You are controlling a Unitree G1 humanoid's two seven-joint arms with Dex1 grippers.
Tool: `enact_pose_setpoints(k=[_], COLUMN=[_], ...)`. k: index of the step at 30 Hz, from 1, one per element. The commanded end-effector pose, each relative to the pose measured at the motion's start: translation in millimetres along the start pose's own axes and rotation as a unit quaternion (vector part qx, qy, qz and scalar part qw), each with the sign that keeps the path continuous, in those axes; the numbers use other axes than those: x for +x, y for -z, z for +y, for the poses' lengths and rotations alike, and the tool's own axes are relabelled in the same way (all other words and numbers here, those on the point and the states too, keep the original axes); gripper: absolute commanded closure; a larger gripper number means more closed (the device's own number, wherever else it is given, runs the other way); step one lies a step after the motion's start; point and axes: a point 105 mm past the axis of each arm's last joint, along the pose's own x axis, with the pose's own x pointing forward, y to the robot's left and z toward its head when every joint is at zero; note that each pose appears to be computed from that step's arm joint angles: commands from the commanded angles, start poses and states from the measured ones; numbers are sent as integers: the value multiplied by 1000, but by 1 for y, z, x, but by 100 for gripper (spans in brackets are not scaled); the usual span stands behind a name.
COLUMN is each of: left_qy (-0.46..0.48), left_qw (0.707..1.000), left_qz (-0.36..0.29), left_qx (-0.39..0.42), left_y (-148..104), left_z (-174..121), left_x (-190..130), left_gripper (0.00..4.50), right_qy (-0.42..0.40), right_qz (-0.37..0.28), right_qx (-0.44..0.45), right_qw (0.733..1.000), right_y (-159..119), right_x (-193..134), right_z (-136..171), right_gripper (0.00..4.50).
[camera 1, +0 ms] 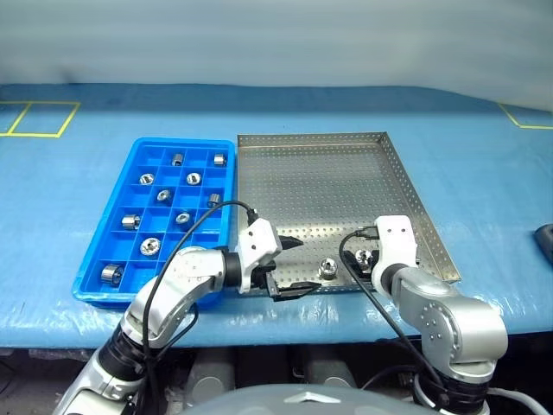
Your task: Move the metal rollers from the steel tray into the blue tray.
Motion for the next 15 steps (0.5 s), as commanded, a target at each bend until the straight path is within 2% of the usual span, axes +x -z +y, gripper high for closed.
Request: enact_pose_setpoints(k=[1, 10, 15], left_qy=[-3, -22, -64], left_qw=[1000, 999, 997], left_qz=[-20, -25, -41], left_qx=[19, 7, 7], left_y=[-13, -13, -17], left_z=[-5, -2, 9], left_x=[-1, -3, -6], left_gripper=[1, 0, 0], right_qy=[3, 13, 25], right_qz=[19, 14, -35], right_qx=[-7, -7, -39], right_qw=[1000, 1000, 998], right_y=[9, 9, -16], right_x=[1, -1, -5], right_z=[-1, -2, 6], right_gripper=[0, 283, 289])
